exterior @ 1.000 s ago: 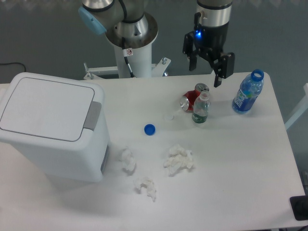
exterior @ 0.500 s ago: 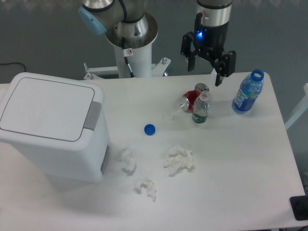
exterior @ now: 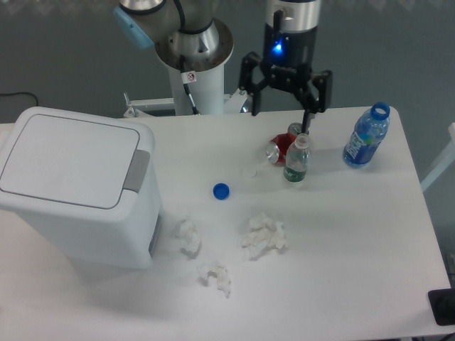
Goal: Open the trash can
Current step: 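Move the open gripper toward the white trash can lid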
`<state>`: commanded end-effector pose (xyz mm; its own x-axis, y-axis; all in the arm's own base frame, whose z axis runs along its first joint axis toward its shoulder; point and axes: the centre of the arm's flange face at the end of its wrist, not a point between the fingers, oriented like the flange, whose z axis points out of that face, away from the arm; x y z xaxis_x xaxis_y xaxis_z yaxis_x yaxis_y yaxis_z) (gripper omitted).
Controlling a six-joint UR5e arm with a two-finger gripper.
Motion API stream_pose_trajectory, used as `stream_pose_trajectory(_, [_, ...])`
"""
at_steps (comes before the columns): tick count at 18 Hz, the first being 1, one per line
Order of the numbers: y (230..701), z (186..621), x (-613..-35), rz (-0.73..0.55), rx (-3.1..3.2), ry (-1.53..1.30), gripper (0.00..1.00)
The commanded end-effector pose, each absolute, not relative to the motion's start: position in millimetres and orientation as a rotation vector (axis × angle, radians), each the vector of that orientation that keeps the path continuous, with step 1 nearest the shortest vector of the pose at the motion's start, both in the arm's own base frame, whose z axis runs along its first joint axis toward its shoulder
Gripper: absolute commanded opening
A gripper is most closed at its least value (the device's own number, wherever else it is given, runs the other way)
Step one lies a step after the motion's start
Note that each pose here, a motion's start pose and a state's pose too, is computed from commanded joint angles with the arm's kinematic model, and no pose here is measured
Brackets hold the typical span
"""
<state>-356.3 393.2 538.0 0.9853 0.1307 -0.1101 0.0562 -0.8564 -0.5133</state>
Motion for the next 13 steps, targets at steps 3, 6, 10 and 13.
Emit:
stream_pose_trajectory(3, [406.4, 544.2, -346.1, 0.161, -2.578, -0.192, 1.00])
stream_pose_trajectory(6, [419.7, 549.4, -339.4, 0.126, -2.560, -0.271, 1.00])
stream_pose_trajectory(10, [445.1, 544.0, -320.1, 0.061, -2.534, -0.361, 1.00])
stream_pose_trajectory(13, [461.4, 533.9, -312.2, 0.015, -2.532, -0.409, 1.00])
